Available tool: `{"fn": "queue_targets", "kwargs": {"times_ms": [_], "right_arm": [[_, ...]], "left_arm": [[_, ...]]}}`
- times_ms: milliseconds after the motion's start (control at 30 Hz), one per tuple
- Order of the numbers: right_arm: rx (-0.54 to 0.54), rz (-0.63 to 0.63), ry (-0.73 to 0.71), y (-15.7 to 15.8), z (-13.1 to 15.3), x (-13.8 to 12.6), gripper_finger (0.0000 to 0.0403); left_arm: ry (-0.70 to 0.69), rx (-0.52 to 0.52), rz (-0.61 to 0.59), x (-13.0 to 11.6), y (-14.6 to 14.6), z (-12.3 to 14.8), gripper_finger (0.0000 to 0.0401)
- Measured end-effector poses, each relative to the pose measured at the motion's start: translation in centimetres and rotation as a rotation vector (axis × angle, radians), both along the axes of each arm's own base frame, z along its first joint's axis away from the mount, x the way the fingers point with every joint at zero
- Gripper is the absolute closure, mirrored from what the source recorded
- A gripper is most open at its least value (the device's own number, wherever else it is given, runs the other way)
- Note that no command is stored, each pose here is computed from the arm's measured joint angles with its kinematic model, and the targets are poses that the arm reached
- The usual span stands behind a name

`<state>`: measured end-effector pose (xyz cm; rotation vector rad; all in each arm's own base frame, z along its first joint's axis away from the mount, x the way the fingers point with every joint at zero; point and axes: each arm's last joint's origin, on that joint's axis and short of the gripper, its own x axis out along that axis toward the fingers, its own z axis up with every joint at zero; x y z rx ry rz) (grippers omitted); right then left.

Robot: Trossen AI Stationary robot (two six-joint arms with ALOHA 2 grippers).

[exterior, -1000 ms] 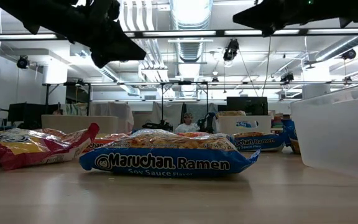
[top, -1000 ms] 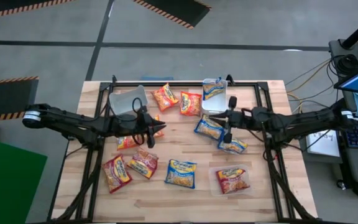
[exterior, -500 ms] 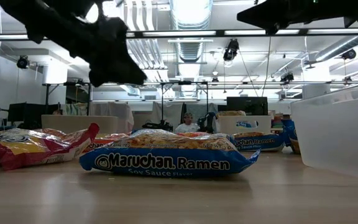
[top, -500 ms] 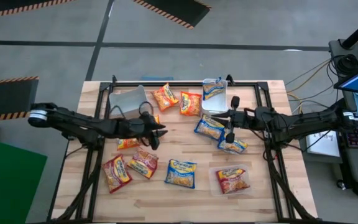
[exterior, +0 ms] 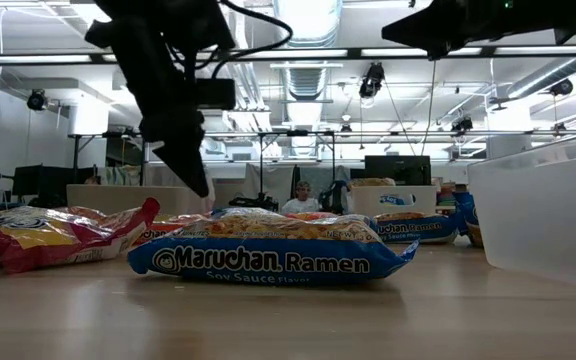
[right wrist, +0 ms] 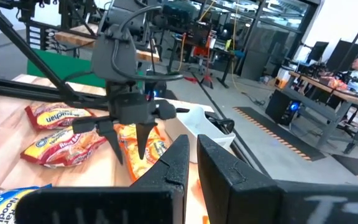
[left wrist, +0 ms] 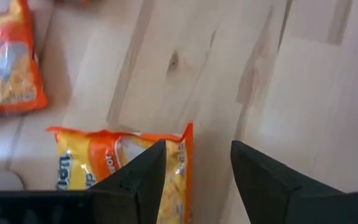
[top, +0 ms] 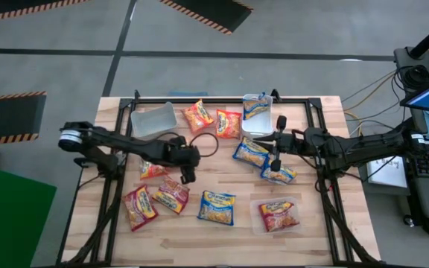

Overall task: Sort Maruchan noodles
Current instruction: Put the orange noodle pack into the gray bin

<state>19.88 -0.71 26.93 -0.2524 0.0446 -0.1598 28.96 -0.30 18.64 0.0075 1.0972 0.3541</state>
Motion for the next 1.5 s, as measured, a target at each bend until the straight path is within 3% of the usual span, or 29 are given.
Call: {"fn": "queue_targets", "kwargs": {"times_ms": [133,400,900,1100,1333,1500], "right_arm": [[0.006,0.0,0.019,0.0,-0.2,0.0,0.0381],[0.024,-0.002,0.023,0.0,-0.3,0.0,0.0381],[0.035,-0.01,0.042,0.0,-0.5,0.0,0.0381],[0.035,-0.01,0.041,0.0,-0.5,0.0,0.0381],[0.035,-0.01,0.04,0.0,-0.4,0.0,0.0381],[0.035,-0.01,0.041,0.0,-0.4,0.0,0.0381]], "left_arm": [[0.073,0.058,-0.064,0.2,0.1,-1.3,0.0232],[0.144,0.17,-0.032,0.5,0.5,-3.1,0.0232],[0.189,0.142,0.0,0.8,0.5,-5.0,0.0235],[0.181,0.128,0.033,0.8,0.5,-5.2,0.0281],[0.172,0.095,0.046,0.8,0.4,-5.2,0.0388],[0.132,0.066,0.041,0.8,0.3,-4.3,0.0397]]}}
